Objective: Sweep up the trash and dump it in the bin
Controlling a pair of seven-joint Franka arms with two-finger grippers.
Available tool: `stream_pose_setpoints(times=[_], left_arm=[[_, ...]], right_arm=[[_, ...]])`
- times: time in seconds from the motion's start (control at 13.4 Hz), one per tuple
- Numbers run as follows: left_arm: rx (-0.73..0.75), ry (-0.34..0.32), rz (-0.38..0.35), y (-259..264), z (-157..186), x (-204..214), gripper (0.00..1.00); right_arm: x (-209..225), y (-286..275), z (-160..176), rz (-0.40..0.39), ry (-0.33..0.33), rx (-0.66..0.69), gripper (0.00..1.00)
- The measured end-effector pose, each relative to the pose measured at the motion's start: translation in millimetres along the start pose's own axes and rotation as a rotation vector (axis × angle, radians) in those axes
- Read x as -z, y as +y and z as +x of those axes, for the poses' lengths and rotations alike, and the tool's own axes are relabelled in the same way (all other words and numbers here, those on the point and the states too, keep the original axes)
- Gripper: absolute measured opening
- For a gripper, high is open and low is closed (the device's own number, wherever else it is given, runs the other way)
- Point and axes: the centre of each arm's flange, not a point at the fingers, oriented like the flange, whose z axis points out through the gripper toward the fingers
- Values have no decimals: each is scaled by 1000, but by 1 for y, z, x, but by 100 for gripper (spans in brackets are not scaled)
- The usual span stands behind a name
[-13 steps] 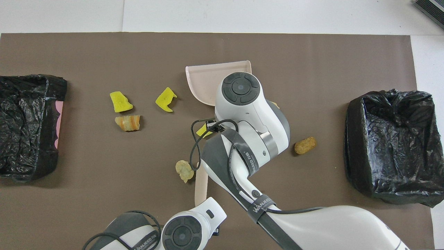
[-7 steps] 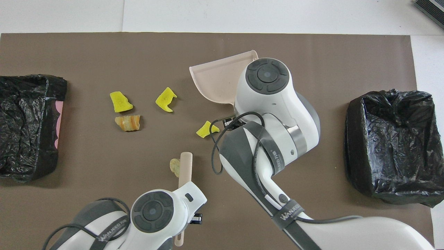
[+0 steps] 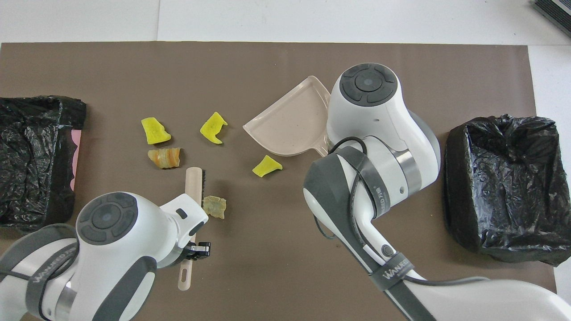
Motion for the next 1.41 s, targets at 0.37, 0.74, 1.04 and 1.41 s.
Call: stream_pose_setpoints(times=[0.37,0.74,1.04,1.41], left_arm=[[85,66,7,-69,64,15,26],[83,99,4,-66,129,29,26],[73,97,5,-61,131,28,26],[63,97,5,-59,131,28,26]], right_arm=[[-2,16,-12,-108,-121,363,32],[-11,16,-14,-106,-160,461,32],[-4,-1,2,-135,-136,435,32],[-13,-80,71,-207,-63,354,32]])
